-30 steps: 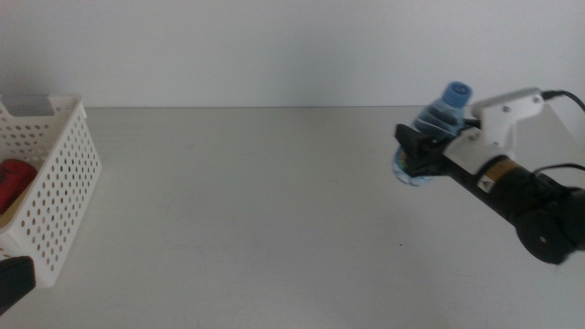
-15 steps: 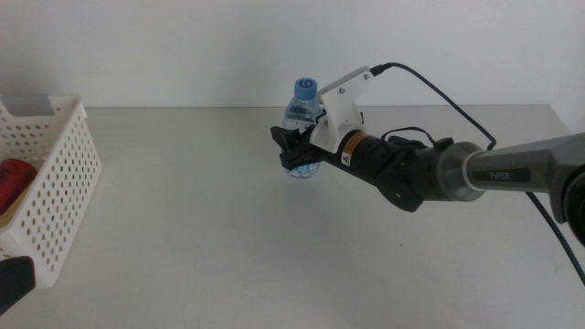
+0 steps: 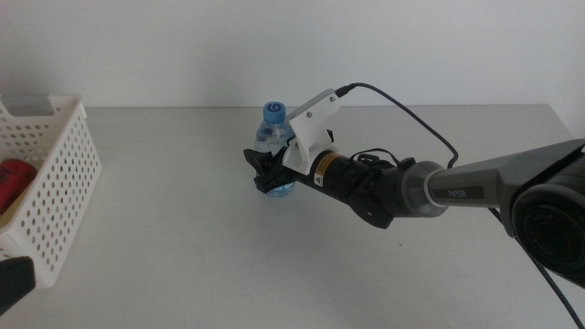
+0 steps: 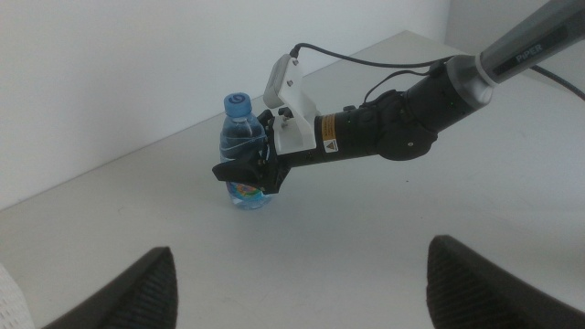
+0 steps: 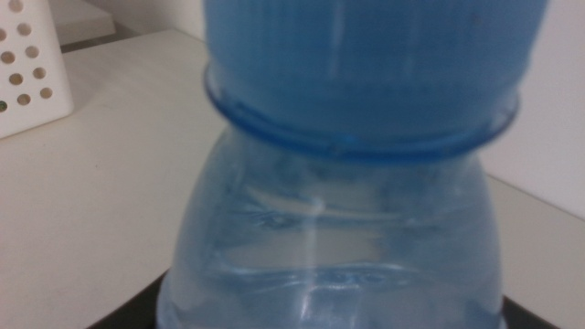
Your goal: Use arms to grab the bottles and put them into the dustbin to the left of the table.
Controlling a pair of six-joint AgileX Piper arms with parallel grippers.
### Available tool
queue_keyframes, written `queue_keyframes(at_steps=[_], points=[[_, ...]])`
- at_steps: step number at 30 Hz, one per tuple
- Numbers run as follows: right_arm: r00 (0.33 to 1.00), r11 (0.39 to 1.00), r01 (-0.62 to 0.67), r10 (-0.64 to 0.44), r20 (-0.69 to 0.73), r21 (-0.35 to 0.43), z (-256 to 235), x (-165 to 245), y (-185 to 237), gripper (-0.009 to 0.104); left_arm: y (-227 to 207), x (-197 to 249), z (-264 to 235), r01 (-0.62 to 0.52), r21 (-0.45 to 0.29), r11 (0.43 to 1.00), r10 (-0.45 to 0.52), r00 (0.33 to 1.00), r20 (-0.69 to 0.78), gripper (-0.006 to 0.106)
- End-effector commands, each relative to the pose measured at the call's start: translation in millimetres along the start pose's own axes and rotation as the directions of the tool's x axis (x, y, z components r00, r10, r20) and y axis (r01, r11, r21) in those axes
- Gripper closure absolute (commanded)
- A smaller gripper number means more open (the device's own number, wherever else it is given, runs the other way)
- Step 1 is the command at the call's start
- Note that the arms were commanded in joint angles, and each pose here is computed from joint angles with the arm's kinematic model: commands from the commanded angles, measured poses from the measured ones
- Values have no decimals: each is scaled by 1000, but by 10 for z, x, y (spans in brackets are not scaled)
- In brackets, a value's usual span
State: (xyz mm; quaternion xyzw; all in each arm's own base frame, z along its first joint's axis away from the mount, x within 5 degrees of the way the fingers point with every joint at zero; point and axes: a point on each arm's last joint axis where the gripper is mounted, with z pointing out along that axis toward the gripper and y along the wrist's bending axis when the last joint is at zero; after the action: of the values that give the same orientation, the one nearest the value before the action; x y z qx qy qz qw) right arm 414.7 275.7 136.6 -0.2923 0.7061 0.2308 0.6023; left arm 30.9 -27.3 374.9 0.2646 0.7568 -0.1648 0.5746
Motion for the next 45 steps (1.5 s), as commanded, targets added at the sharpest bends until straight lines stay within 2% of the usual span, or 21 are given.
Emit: queue_keyframes(at_steps=[1, 4, 5, 11, 15, 21, 32, 42, 45], points=[[973, 999, 30, -25, 231, -16, -65, -610, 37, 96, 7, -131, -11, 18, 1, 1000, -18, 996, 83, 7], [973, 999, 29, -24, 230, -16, -64, -609, 40, 95, 7, -131, -11, 18, 1, 1000, -18, 996, 83, 7], [980, 1000, 30, -27, 195, -10, -57, -578, 36, 70, 7, -131, -11, 18, 1, 1000, -18, 996, 83, 7], [988, 1000, 21, -20, 152, -1, -59, -553, 27, 26, 7, -131, -11, 18, 1, 1000, -18, 996, 83, 7], [995, 1000, 9, -10, 99, 5, -101, -636, 20, 10, 7, -131, -11, 18, 1, 1000, -18, 996, 83, 7], [997, 998, -56, 58, -46, 43, -303, -822, 9, 10, 7, -131, -11, 18, 1, 1000, -18, 996, 83, 7], [983, 990, -143, 141, -115, -11, -1335, -984, 263, 19, 7, -131, -11, 18, 1, 1000, -18, 996, 83, 7], [981, 980, -179, 172, -86, -85, -2276, -1225, 504, 24, 7, -131, -11, 18, 1, 1000, -18, 996, 83, 7], [975, 973, -216, 212, -61, -75, -2459, -1266, 529, 24, 7, -131, -11, 18, 1, 1000, -18, 996, 83, 7]])
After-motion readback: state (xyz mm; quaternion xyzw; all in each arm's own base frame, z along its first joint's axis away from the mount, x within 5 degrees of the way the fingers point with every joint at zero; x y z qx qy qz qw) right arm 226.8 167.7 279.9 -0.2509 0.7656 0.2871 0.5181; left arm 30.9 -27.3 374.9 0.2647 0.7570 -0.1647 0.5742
